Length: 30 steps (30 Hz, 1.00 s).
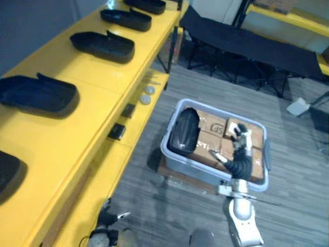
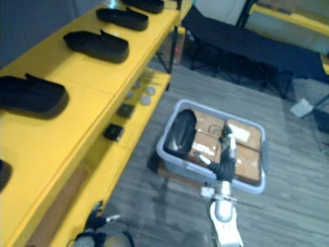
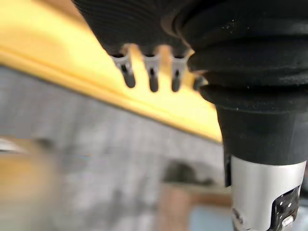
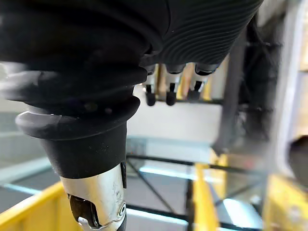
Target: Walk over and take plastic housings, then place them on the shelf
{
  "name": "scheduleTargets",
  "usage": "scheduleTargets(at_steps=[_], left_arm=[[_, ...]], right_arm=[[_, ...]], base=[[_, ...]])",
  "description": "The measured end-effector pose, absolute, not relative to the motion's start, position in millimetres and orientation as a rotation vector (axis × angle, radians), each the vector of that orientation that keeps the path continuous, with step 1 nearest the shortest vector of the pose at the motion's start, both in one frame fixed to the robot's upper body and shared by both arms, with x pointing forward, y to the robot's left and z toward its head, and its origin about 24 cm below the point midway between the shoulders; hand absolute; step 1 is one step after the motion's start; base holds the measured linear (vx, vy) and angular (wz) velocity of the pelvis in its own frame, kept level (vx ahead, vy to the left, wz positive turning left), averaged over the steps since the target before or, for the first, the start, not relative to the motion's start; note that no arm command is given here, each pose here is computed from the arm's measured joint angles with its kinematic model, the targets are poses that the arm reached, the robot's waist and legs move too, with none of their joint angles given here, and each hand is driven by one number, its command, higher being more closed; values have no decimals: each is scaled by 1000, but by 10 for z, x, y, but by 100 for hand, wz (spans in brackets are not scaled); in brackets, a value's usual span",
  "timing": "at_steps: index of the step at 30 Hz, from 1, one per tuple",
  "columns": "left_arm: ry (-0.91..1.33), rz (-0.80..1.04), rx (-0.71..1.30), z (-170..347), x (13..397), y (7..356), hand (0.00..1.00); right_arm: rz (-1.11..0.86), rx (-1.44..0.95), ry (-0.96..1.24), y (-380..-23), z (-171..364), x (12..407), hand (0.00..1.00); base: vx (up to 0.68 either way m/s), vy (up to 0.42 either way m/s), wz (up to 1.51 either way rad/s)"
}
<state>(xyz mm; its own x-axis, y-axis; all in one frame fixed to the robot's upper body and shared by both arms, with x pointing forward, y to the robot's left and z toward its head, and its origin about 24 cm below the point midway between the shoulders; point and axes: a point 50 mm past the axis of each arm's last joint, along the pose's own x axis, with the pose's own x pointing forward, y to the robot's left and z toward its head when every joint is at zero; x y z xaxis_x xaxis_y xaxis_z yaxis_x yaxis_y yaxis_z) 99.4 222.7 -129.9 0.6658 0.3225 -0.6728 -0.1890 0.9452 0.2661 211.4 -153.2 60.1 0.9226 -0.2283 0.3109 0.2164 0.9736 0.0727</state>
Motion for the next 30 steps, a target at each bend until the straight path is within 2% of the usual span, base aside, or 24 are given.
scheduleTargets(at_steps=[4, 6, 10, 16, 24, 30], left_arm=[[860, 375, 138, -1377, 672, 2267, 0], [839, 388, 119, -1373, 685, 2229, 0], [739, 416, 47, -1324, 978, 2120, 0], [736, 489, -141, -1350, 955, 1960, 0], [729, 441, -94, -1339, 949, 1961, 0], [633, 444, -51, -1207, 1187, 2042, 0]], right_arm=[[-198, 21, -219, -1443, 427, 2106, 0], [-187, 17, -216, -1428, 422, 2101, 0], [-220, -38, -154, -1595, 293, 1962, 0], [-132, -59, -211, -1663, 406, 2021, 0], [-80, -36, -262, -1556, 453, 2124, 0], [-63, -5, -263, -1455, 445, 2177, 0]], base=[[-45, -220, -98], [-56, -271, -92], [-94, -186, -18], [-126, 47, -94], [6, 77, -17], [23, 18, -2]])
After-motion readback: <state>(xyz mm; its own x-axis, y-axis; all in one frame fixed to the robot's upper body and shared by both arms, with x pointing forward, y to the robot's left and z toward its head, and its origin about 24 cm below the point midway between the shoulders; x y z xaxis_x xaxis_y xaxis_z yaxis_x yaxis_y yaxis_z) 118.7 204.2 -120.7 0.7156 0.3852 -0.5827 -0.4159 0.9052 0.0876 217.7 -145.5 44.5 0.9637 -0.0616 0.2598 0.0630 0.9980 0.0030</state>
